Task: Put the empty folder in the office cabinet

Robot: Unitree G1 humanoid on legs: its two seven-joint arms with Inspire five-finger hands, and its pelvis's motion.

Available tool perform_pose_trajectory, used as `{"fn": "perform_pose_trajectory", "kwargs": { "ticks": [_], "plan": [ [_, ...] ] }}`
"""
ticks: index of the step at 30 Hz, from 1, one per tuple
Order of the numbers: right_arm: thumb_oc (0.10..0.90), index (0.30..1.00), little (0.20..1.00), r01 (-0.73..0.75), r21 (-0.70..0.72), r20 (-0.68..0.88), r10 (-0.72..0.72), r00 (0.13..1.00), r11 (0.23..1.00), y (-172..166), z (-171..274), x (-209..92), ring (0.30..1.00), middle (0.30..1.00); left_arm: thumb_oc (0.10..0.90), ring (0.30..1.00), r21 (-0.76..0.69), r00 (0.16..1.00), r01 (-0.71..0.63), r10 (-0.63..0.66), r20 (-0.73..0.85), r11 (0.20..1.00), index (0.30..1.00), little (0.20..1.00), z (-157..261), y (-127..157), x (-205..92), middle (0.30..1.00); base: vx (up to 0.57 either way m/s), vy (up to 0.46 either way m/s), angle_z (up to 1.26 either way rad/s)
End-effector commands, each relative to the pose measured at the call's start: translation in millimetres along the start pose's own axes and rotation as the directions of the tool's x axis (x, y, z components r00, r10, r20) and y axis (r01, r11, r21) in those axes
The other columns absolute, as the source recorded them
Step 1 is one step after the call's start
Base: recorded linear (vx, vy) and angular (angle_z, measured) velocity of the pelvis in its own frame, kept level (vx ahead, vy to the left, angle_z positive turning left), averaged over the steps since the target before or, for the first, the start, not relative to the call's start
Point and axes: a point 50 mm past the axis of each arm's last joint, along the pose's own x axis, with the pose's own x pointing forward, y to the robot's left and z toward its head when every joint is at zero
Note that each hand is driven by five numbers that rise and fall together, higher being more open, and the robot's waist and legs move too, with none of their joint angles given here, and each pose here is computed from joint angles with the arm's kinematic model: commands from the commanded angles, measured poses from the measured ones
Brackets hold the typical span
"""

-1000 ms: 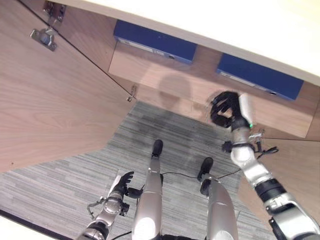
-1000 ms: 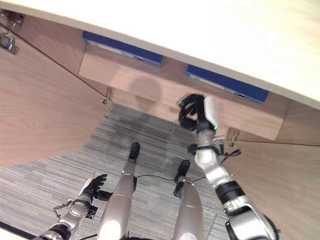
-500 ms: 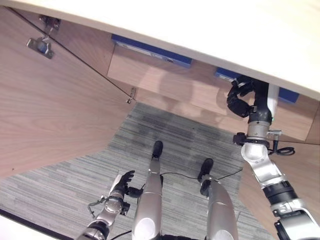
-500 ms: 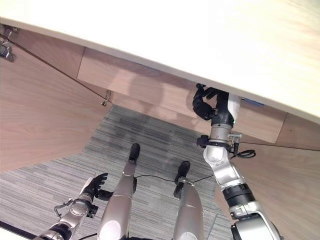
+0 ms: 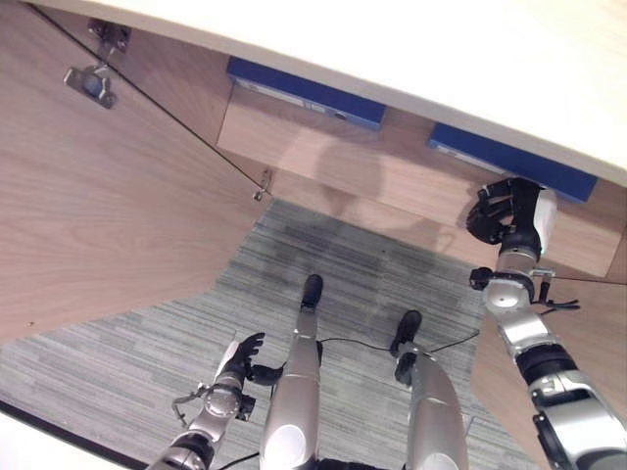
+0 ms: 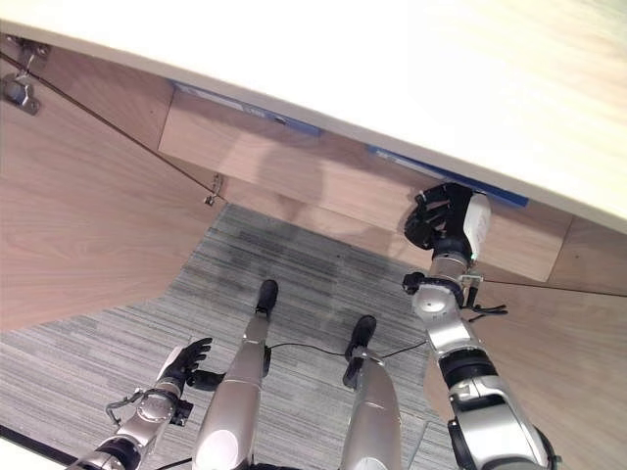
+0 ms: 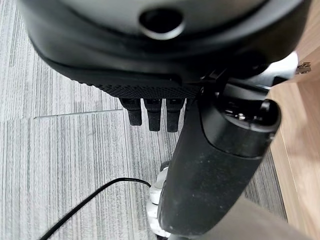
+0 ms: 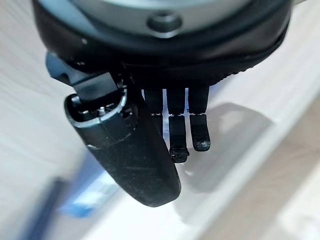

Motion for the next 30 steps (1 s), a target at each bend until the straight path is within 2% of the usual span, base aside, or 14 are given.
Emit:
{"fn": "perform_pose_trajectory", "kwargs": {
  "ticks": [1,7,12,25,29,30],
  "plan": [
    [0.400,0.300,0.300,0.104,0.066,0.125,-0.111,0.986,0.992,-32.9,32.3,31.4,0.300,0.300,0.800,0.900,0.016,0.998,0.029,-0.028,-0.048,0.999,0.900,0.900,-26.4,0.9,-13.9,0.900,0.00,0.002,0.04],
    [0.400,0.300,0.300,0.129,0.057,-0.008,-0.129,0.992,0.990,-41.5,20.2,48.1,0.300,0.300,0.800,0.900,0.037,0.998,0.053,-0.051,-0.040,0.998,0.900,0.900,-28.1,2.1,-16.2,0.900,0.01,-0.002,0.05],
    [0.400,0.300,0.300,0.173,0.039,-0.136,-0.166,0.977,0.984,-62.6,3.1,57.7,0.300,0.300,0.800,0.900,0.049,0.997,0.080,-0.079,-0.026,0.996,0.900,0.900,-27.3,1.9,-17.8,0.900,0.00,0.000,0.02],
    [0.400,0.300,0.300,0.271,-0.061,-0.155,-0.277,0.948,0.961,-112.9,9.0,77.8,0.300,0.300,0.800,0.900,0.072,0.993,0.119,-0.118,-0.017,0.990,0.900,0.900,-26.3,0.8,-19.0,0.900,0.00,0.003,0.03],
    [0.400,0.300,0.300,0.263,-0.001,-0.166,-0.260,0.951,0.965,-100.8,4.9,72.0,0.300,0.300,0.800,0.900,0.066,0.993,0.113,-0.111,-0.027,0.991,0.900,0.900,-25.5,0.2,-16.9,0.900,0.00,0.000,0.00],
    [0.400,0.300,0.300,0.222,0.053,-0.156,-0.211,0.965,0.974,-79.6,1.8,62.5,0.300,0.300,0.800,0.900,0.056,0.994,0.102,-0.100,-0.038,0.993,0.900,0.900,-25.8,-0.8,-15.8,0.900,0.00,0.000,0.00]
  ]
}}
